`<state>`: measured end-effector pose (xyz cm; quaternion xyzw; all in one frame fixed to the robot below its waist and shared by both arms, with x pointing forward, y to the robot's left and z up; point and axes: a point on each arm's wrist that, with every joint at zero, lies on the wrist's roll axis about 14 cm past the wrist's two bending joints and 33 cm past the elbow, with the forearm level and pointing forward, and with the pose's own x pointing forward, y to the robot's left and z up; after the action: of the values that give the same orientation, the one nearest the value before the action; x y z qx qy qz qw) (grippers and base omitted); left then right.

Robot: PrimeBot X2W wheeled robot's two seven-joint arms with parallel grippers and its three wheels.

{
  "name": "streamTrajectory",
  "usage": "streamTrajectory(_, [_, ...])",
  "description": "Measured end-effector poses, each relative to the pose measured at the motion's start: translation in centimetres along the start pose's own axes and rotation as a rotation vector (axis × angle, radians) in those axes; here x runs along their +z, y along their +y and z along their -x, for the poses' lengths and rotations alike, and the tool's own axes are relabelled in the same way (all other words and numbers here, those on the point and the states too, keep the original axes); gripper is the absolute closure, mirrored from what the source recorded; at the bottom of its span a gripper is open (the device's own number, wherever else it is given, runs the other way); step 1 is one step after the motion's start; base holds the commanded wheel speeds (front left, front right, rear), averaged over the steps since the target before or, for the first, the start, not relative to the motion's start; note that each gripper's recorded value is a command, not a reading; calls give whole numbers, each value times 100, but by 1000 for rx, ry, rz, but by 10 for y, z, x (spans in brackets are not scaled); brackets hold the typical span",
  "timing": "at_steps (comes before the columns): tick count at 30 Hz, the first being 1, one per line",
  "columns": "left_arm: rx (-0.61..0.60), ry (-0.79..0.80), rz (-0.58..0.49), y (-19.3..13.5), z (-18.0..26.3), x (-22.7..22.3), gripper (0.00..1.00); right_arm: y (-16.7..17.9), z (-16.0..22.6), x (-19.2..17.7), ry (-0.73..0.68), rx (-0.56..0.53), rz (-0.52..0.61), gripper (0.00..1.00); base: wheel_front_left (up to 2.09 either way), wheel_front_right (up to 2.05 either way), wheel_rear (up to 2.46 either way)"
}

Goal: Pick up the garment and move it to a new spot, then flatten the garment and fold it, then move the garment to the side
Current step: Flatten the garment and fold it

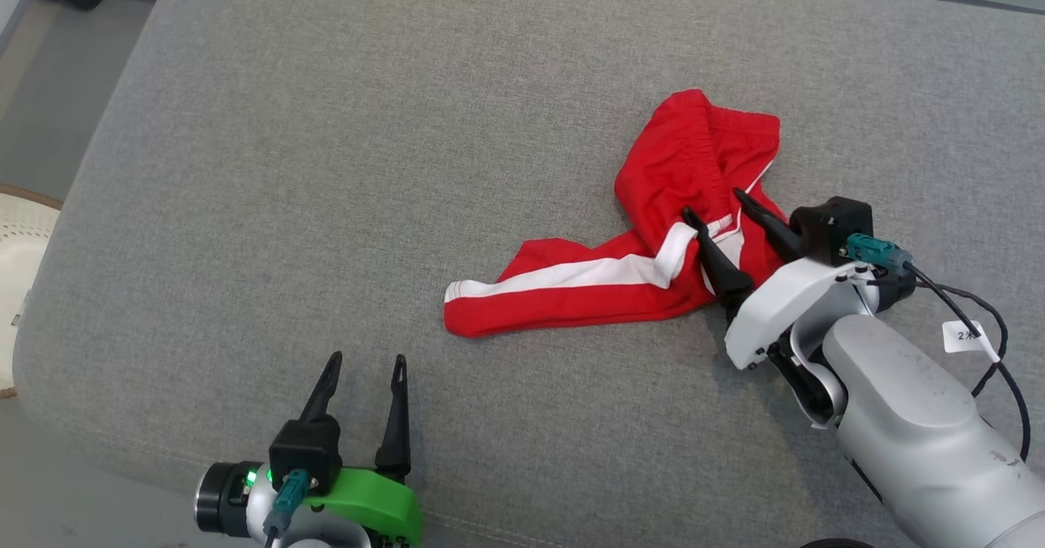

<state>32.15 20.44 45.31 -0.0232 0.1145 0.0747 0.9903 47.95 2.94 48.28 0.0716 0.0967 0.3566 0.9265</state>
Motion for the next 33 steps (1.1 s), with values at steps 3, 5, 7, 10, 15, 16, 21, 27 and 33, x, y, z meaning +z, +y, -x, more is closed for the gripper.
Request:
streamTrajectory(3, [1,-1,5,0,0,0,0,6,1,0,-2,17,1,0,0,0,0])
streamTrajectory(5, [2,-2,9,0,0,1,0,11,2,-1,-3,30,2,0,0,0,0])
streamTrajectory(7, [1,-3,13,0,1,1,0,15,2,0,-5,43,4,0,0,0,0])
streamTrajectory(10, [1,-3,19,0,1,1,0,20,2,5,-19,58,5,0,0,0,0])
streamTrajectory(15, [0,-2,26,-1,1,1,0,19,3,16,-59,58,-1,0,0,0,0])
streamTrajectory(16, [1,-2,26,-1,1,1,0,20,3,16,-60,58,-1,0,0,0,0])
streamTrajectory(21, [1,4,27,0,1,-1,0,21,4,13,-55,54,-6,0,0,0,0])
streamTrajectory(27, [2,16,28,1,3,-5,0,13,6,-8,12,23,-17,0,0,0,0])
streamTrajectory(33, [4,21,29,1,3,-7,0,10,3,-14,36,5,-26,0,0,0,0])
